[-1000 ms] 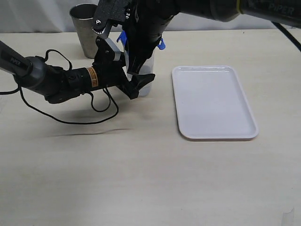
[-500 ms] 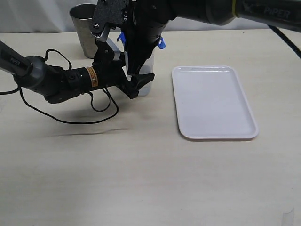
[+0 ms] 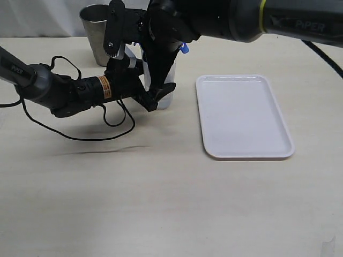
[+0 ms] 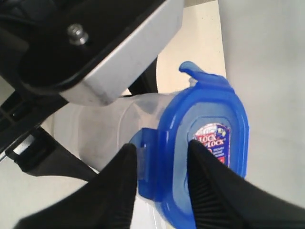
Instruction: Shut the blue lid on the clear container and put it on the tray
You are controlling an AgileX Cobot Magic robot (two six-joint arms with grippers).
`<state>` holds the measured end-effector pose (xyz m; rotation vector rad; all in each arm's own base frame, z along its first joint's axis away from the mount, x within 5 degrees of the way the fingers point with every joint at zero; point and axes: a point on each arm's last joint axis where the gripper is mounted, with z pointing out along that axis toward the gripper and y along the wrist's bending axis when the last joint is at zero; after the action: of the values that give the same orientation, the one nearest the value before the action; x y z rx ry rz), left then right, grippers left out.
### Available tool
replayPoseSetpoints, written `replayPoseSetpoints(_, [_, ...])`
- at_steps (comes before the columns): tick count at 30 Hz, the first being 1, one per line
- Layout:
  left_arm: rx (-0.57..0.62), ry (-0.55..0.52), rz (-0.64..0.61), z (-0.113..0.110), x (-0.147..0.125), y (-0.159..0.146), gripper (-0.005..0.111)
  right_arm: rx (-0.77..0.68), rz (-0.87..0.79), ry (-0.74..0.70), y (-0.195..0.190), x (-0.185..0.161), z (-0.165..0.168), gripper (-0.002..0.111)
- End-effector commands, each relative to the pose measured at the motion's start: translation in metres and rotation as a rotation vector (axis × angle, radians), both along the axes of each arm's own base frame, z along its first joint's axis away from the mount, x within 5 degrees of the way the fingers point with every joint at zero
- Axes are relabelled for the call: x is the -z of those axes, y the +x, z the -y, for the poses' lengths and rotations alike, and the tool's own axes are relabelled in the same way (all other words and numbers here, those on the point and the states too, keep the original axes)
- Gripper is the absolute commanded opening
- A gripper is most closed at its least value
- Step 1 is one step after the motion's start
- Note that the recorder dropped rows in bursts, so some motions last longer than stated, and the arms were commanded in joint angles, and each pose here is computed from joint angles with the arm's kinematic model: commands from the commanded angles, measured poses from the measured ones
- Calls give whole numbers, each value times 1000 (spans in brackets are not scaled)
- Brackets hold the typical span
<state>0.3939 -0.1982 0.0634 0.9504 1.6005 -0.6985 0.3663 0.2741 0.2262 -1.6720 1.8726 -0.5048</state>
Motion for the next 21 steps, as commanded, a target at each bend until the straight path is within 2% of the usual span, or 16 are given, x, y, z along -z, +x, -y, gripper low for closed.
replayPoseSetpoints(1, [140, 48, 40, 8, 4, -14, 0, 82, -219, -80, -5, 53, 13, 32])
replayPoseSetpoints(7, [141, 47, 43, 8, 4, -14, 0, 77, -245, -29, -11, 38, 12, 45])
replayPoseSetpoints(21, [142, 44, 45, 6, 4, -14, 0, 60, -227, 175, -31, -28, 14, 45])
